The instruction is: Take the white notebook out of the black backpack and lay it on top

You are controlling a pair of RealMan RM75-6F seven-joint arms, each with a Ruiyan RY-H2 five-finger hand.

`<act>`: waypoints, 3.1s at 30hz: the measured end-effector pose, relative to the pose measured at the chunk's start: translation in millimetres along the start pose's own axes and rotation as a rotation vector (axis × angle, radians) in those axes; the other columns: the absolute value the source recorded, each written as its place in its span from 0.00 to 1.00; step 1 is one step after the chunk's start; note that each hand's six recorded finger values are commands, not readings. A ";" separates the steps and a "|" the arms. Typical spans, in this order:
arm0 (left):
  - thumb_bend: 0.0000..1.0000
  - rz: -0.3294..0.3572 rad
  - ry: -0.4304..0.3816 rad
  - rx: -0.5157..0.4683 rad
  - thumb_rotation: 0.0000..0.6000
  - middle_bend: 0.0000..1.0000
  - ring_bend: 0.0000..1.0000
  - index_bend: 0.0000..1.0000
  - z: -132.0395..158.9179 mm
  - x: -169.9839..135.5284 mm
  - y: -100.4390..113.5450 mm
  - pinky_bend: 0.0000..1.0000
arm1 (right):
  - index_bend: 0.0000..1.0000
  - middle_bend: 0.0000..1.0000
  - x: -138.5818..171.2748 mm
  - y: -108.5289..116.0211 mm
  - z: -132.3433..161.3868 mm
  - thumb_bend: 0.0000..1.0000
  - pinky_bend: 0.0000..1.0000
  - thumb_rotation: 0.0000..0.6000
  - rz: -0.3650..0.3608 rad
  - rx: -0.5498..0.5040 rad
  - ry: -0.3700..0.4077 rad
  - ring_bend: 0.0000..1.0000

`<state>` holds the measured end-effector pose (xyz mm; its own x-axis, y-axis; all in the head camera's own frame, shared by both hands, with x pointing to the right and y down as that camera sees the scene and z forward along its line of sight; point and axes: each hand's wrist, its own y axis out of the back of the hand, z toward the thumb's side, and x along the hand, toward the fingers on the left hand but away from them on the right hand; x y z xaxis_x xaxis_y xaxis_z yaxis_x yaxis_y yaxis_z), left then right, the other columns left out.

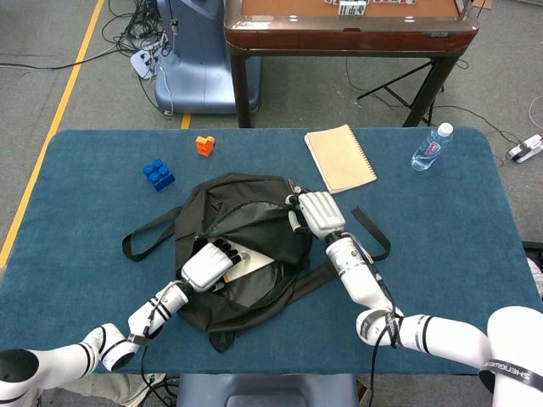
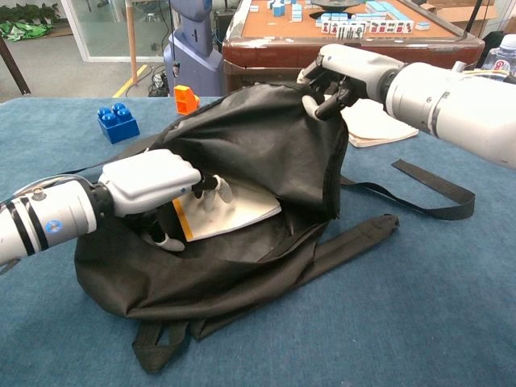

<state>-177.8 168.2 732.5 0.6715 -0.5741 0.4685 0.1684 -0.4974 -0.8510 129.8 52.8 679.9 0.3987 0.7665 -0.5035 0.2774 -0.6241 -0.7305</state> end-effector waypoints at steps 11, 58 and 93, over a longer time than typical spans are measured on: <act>0.15 0.050 0.075 -0.070 1.00 0.39 0.34 0.36 -5.5 11.5 6.9 0.32 | 0.69 0.48 -6.2 8.5 -8.8 0.57 0.39 1.00 -0.023 -0.011 -0.033 0.34; 0.54 0.267 0.154 -0.364 1.00 0.77 0.63 0.74 -6.5 16.5 17.2 0.47 | 0.70 0.48 -42.9 19.2 -9.5 0.57 0.39 1.00 -0.025 -0.153 -0.147 0.35; 0.55 0.624 0.303 -0.607 1.00 0.78 0.64 0.74 -110.3 -83.1 103.7 0.47 | 0.70 0.48 -27.7 -13.2 -20.6 0.57 0.38 1.00 0.058 -0.115 -0.123 0.35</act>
<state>-295.7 92.5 631.5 0.2814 -0.9561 0.0813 -0.6260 -0.2471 -0.7396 133.2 36.7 713.1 0.3089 0.7371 -0.6010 0.3583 -0.6756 -0.6444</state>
